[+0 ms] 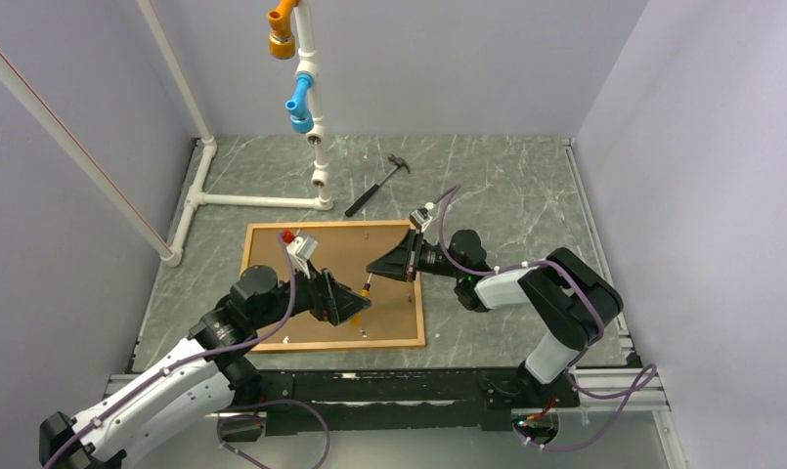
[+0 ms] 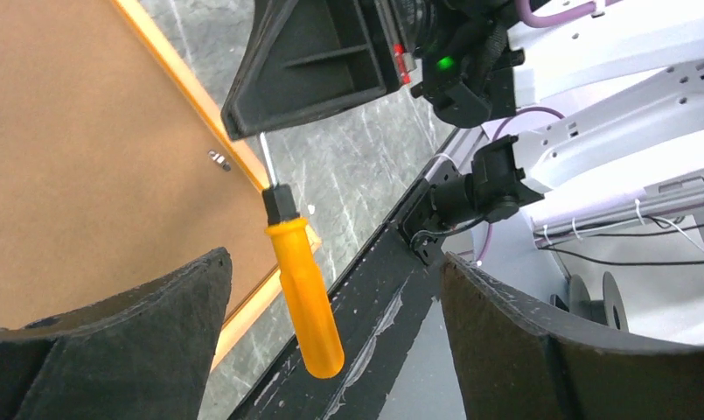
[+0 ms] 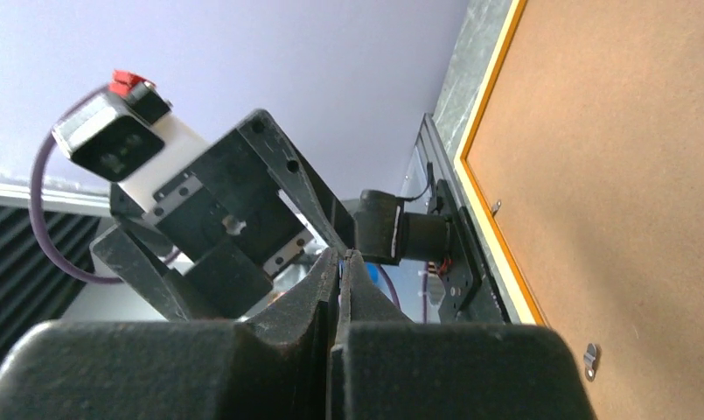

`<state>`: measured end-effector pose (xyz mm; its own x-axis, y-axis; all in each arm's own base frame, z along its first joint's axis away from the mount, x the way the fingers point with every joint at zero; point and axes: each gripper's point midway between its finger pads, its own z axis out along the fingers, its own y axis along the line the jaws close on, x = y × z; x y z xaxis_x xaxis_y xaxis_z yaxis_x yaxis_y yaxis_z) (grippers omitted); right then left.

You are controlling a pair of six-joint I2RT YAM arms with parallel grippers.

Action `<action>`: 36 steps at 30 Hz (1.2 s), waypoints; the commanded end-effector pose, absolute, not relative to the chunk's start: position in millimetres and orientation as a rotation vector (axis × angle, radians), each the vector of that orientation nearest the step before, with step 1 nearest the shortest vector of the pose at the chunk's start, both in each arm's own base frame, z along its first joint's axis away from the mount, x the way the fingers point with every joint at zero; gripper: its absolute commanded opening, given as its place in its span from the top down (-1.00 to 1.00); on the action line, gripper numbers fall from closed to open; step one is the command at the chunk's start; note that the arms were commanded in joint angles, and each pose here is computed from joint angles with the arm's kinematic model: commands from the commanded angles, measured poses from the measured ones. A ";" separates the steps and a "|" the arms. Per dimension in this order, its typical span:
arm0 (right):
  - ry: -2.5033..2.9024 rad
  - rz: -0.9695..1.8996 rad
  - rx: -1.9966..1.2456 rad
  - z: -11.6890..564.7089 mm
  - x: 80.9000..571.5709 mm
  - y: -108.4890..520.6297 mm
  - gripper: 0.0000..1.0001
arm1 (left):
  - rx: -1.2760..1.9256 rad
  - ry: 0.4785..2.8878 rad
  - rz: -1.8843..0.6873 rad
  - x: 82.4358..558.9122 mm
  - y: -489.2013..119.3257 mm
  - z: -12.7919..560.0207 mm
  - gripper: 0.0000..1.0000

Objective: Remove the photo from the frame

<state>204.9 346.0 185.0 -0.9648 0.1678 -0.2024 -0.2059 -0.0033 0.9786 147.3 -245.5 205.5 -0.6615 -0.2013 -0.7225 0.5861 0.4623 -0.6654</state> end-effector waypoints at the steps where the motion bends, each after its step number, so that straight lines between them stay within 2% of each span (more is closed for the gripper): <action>1: 1.850 2.084 0.048 211.2 223.0 344.0 1.00 | 0.204 1.997 -1.236 152.0 -237.3 191.9 -0.84; 13: 1.836 2.039 0.263 215.2 247.6 342.5 1.00 | 0.142 1.918 -1.187 167.4 -231.6 192.6 -0.73; 19: 1.820 2.030 0.278 221.0 250.9 347.2 1.00 | 0.156 1.859 -1.188 178.8 -239.5 206.7 -0.57; 26: 1.833 2.034 0.265 217.4 245.4 352.7 1.00 | 0.158 1.830 -1.160 188.4 -242.0 214.6 -0.13; 30: 1.847 2.030 0.262 213.9 242.4 354.6 1.00 | 0.181 1.826 -1.167 188.9 -245.5 217.7 0.25; 33: 1.844 2.032 0.262 215.2 242.6 354.5 1.00 | 0.196 1.854 -1.170 187.2 -248.2 213.9 0.44; 36: 1.840 2.033 0.234 218.8 242.5 356.3 1.00 | 0.195 1.869 -1.153 187.1 -245.9 211.0 0.90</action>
